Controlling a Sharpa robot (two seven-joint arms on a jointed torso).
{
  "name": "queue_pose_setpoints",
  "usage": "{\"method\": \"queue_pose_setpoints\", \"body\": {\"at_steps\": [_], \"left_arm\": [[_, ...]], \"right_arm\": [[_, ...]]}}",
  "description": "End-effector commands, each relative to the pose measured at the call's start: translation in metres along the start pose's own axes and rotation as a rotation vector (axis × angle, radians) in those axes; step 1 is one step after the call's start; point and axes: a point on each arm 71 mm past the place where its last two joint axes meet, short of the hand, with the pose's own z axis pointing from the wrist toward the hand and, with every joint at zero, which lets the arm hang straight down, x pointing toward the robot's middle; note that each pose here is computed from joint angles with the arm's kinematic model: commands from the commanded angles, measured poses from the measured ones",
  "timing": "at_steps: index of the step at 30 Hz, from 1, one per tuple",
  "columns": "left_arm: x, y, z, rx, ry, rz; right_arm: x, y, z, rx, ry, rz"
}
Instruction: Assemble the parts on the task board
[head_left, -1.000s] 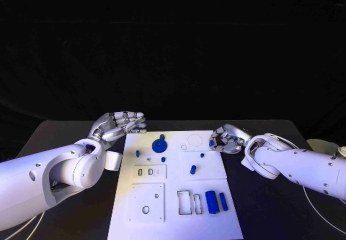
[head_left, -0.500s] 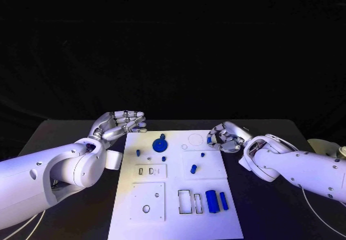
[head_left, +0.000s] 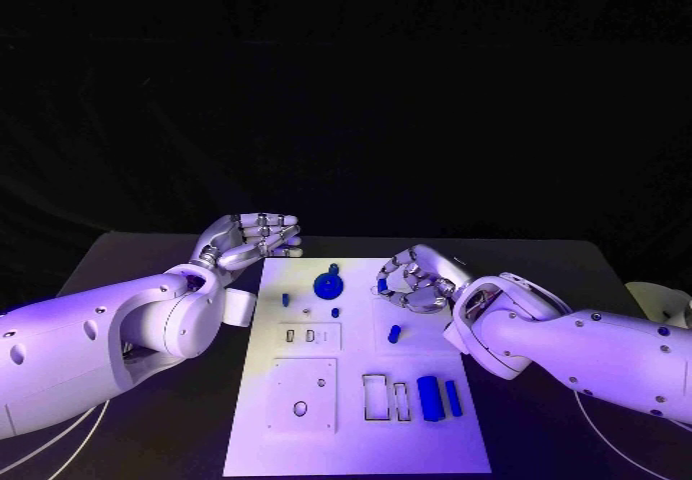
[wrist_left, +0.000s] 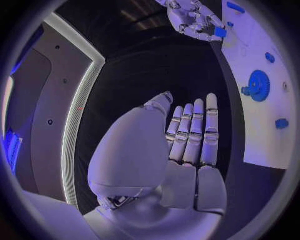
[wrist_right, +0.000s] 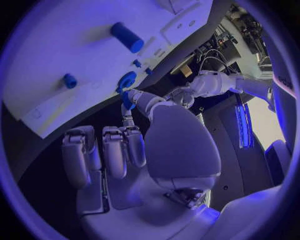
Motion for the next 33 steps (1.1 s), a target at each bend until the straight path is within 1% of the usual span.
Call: {"method": "queue_pose_setpoints", "body": {"at_steps": [1, 3, 6, 11, 20, 25, 33], "left_arm": [[0.0042, 0.0009, 0.0027, 0.000, 0.023, -0.011], [0.0054, 0.0018, 0.0043, -0.001, 0.024, -0.011], [0.0067, 0.0029, 0.0062, -0.002, 0.025, -0.011], [0.0086, 0.0046, 0.0093, -0.003, 0.024, -0.009], [0.0104, 0.0057, 0.0115, -0.003, 0.024, -0.008], [0.0107, 0.0057, 0.0118, -0.003, 0.024, -0.008], [0.0102, 0.0056, 0.0116, -0.003, 0.024, -0.008]], "right_arm": [[0.015, 0.013, 0.003, 0.030, 0.033, -0.059], [0.024, 0.025, 0.006, 0.007, 0.050, -0.075], [0.033, 0.035, 0.009, -0.010, 0.065, -0.088], [0.053, 0.051, 0.013, -0.045, 0.091, -0.128], [0.084, 0.064, 0.018, -0.080, 0.126, -0.175], [0.094, 0.066, 0.018, -0.088, 0.146, -0.188], [0.103, 0.065, 0.018, -0.089, 0.169, -0.203]]}}
